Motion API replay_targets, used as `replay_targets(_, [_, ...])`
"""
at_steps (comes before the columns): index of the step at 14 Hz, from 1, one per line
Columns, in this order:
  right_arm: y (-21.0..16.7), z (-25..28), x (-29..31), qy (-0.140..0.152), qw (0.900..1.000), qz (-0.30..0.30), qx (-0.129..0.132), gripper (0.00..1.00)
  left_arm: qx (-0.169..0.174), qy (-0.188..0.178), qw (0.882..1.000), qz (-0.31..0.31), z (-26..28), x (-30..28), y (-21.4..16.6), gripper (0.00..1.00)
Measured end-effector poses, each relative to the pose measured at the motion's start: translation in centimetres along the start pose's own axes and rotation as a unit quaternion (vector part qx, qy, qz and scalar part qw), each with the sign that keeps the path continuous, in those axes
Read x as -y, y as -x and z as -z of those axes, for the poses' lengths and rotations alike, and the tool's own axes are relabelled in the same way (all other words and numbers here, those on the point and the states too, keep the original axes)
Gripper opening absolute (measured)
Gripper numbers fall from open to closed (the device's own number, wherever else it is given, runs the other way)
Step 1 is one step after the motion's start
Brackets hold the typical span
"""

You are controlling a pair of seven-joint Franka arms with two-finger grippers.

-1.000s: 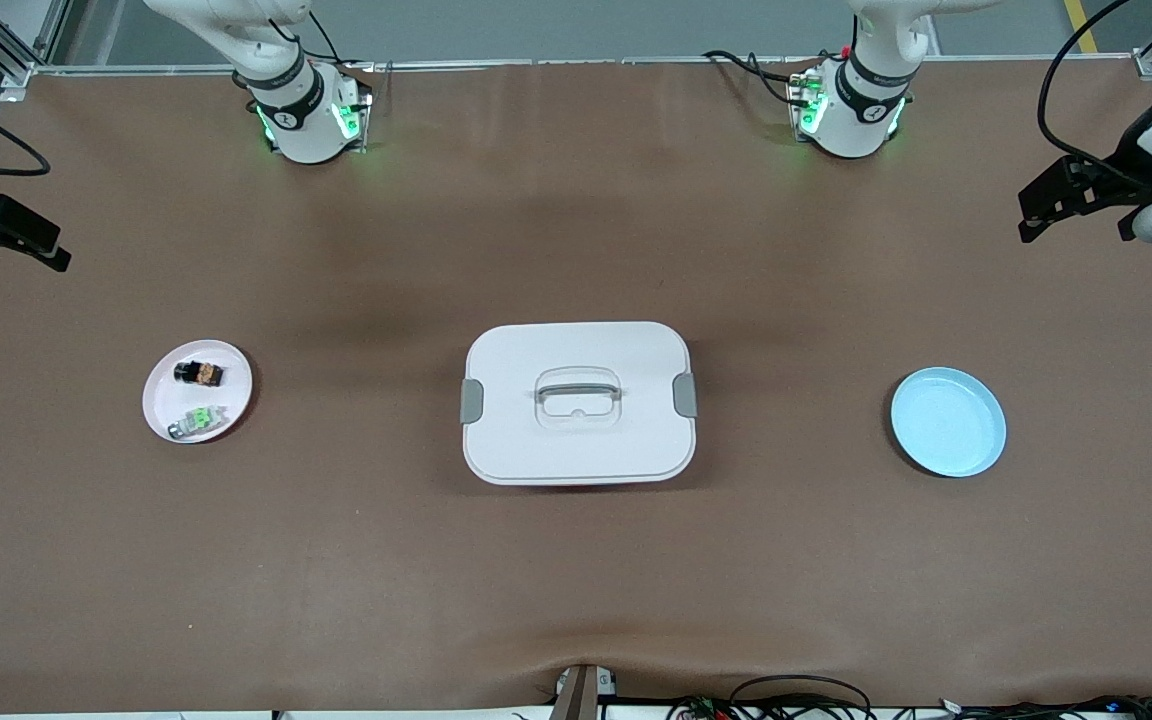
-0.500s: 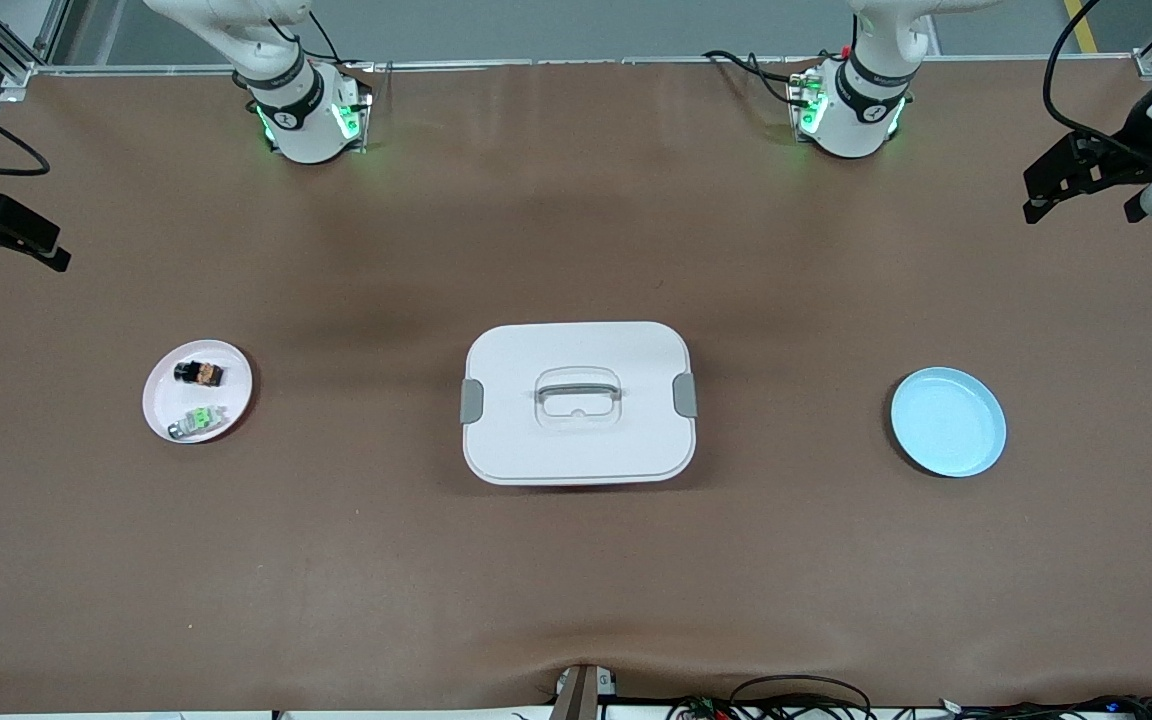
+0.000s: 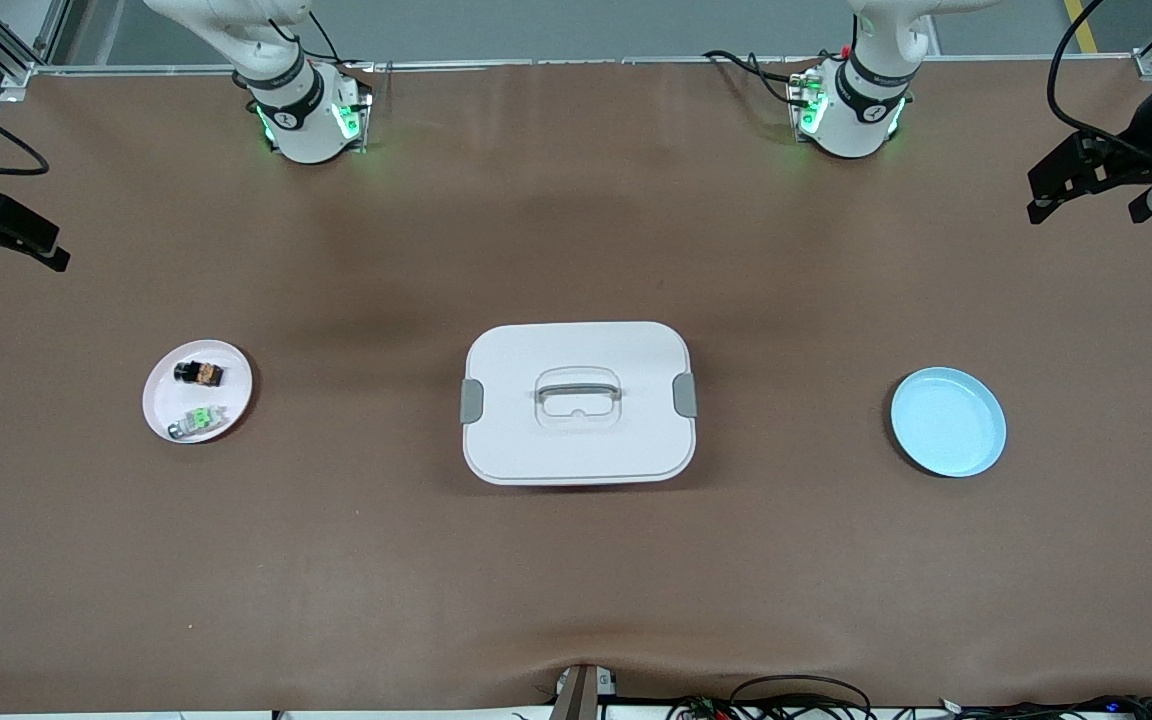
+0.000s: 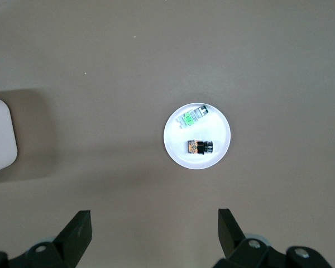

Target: Transfer orange switch to right arm and place

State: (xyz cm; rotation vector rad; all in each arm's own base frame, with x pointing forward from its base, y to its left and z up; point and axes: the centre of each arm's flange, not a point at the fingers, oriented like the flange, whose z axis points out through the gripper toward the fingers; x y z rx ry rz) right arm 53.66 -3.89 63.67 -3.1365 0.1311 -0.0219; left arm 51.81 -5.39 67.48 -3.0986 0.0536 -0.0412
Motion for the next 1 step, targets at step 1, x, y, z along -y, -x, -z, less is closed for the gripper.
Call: replay_targets(1, [0.0,0.01,0.0,0.0,1.0,0.0,0.0,1.0,0.001,0.0,1.0,0.0,-0.06,0.0,-0.08,1.0])
